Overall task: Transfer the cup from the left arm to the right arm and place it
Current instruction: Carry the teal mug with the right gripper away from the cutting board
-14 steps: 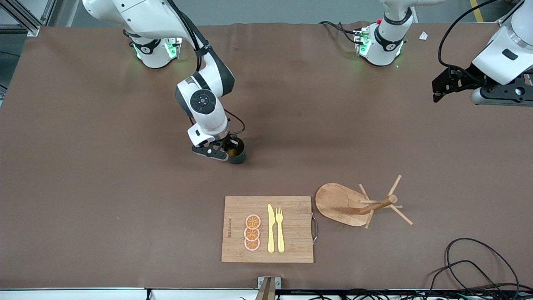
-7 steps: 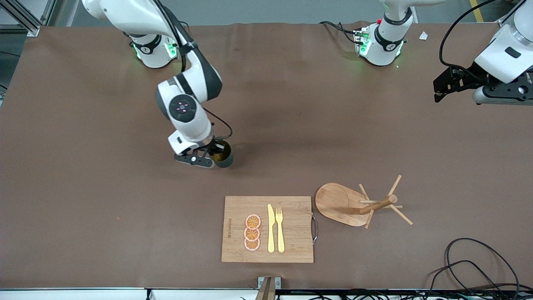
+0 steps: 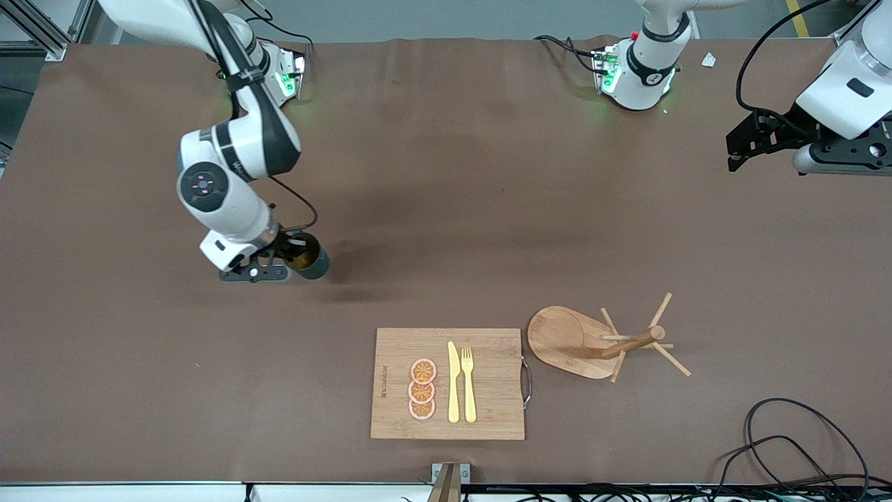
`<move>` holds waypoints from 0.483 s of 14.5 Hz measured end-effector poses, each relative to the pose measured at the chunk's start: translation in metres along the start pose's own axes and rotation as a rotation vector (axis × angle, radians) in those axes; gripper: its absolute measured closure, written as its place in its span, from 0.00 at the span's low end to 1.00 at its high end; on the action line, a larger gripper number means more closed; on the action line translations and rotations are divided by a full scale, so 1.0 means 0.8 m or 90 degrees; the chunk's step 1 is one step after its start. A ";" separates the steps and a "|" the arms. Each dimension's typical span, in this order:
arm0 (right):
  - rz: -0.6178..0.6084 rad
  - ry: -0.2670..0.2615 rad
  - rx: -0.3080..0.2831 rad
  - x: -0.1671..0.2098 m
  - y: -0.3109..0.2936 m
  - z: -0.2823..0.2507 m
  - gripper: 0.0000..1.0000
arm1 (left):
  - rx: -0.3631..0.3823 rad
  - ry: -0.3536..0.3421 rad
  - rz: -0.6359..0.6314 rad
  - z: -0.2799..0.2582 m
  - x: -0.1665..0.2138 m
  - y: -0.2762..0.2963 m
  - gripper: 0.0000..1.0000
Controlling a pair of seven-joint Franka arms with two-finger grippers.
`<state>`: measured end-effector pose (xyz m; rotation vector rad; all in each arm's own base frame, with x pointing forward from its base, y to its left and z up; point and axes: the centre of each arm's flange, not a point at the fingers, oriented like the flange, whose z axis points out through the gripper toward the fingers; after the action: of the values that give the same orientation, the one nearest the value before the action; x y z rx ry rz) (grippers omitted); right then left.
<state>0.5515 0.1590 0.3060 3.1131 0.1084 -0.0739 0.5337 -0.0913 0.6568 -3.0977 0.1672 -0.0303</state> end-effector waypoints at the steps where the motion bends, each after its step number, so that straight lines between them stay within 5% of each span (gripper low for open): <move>1: -0.014 -0.001 0.001 -0.006 0.028 0.016 0.95 | 0.000 0.000 0.000 0.000 0.000 0.000 0.00; 7: -0.185 -0.002 0.004 -0.046 0.172 0.088 0.95 | 0.000 0.000 0.001 0.000 0.000 0.001 0.00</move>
<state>0.5214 0.0174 0.2410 3.0768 0.5611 -0.0849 0.5337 -0.0920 0.6569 -3.0976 0.1691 -0.0309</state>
